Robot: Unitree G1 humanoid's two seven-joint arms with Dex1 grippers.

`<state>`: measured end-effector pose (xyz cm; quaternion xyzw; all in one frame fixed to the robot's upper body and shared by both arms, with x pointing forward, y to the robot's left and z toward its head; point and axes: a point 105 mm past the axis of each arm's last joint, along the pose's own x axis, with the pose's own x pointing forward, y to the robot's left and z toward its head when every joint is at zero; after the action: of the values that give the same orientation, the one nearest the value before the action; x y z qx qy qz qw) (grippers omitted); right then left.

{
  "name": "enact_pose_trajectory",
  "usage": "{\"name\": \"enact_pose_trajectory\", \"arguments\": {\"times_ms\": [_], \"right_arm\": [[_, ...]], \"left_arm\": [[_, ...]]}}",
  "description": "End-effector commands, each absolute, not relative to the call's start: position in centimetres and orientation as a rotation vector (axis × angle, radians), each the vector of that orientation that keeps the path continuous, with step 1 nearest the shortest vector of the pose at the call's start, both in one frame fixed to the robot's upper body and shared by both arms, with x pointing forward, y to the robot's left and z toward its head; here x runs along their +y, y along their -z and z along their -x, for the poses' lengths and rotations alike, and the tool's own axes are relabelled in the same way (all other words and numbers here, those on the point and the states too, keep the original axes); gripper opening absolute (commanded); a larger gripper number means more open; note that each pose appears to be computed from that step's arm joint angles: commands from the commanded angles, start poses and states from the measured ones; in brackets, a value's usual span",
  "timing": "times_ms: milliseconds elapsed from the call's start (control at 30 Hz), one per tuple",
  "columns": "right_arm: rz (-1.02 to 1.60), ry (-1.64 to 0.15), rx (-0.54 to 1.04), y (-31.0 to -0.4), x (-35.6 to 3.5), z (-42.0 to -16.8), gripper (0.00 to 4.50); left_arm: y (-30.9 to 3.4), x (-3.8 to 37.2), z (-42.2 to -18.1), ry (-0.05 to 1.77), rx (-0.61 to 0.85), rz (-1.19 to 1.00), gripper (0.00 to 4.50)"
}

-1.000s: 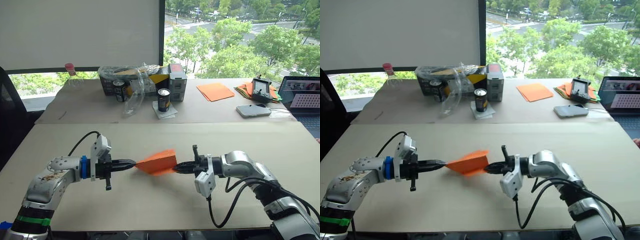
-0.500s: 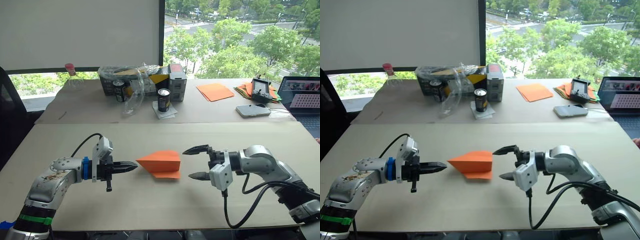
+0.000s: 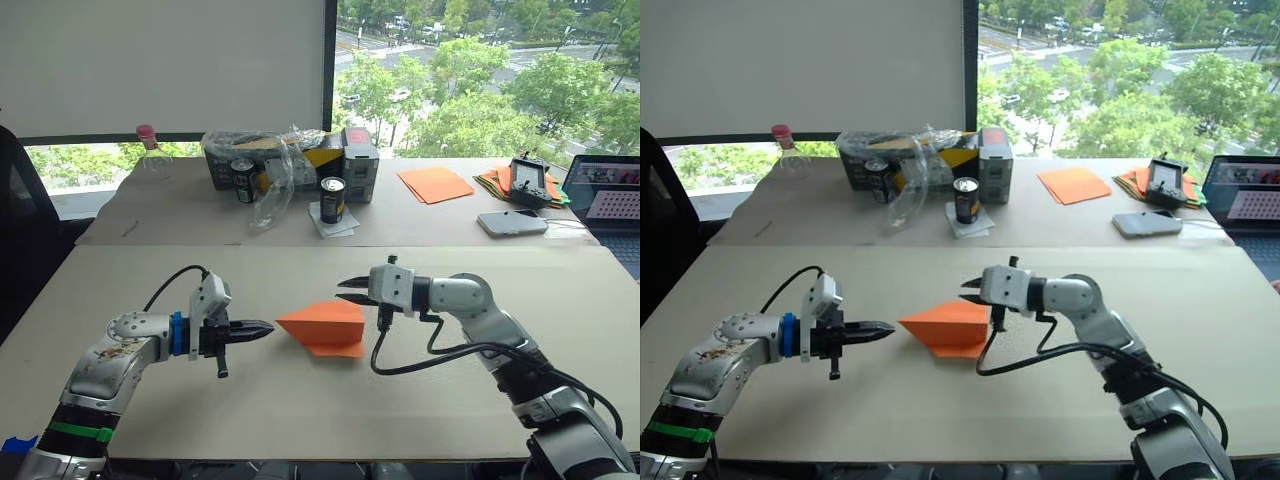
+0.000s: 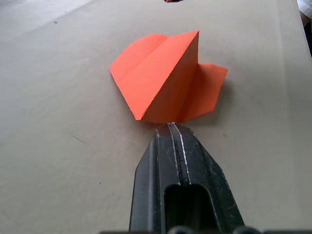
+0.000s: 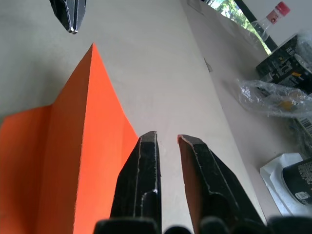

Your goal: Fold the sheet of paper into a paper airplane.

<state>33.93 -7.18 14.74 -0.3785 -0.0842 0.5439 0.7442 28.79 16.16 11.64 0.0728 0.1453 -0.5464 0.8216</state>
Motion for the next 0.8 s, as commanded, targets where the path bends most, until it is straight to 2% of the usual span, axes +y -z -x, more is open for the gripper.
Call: {"name": "enact_pose_trajectory", "arguments": {"times_ms": [33, 300, 567, 800], "right_arm": [[0.850, -1.231, -0.125, -13.8, -6.8, -33.8, 0.01], [0.777, -1.358, -0.063, -12.4, -5.7, -31.1, 0.01], [0.739, -1.406, -0.038, -11.8, -5.5, -29.0, 0.01], [0.702, -1.449, 0.012, -10.4, -5.1, -27.5, 0.01]], "left_arm": [[-12.3, 15.8, -29.3, 1.169, 0.262, -0.194, 0.00], [-12.3, 15.5, -29.5, 1.178, 0.261, -0.196, 0.00], [-12.4, 15.2, -28.2, 1.269, 0.296, -0.158, 0.00], [-15.2, 14.9, -26.9, 1.372, 0.295, 0.001, 0.00]]}}
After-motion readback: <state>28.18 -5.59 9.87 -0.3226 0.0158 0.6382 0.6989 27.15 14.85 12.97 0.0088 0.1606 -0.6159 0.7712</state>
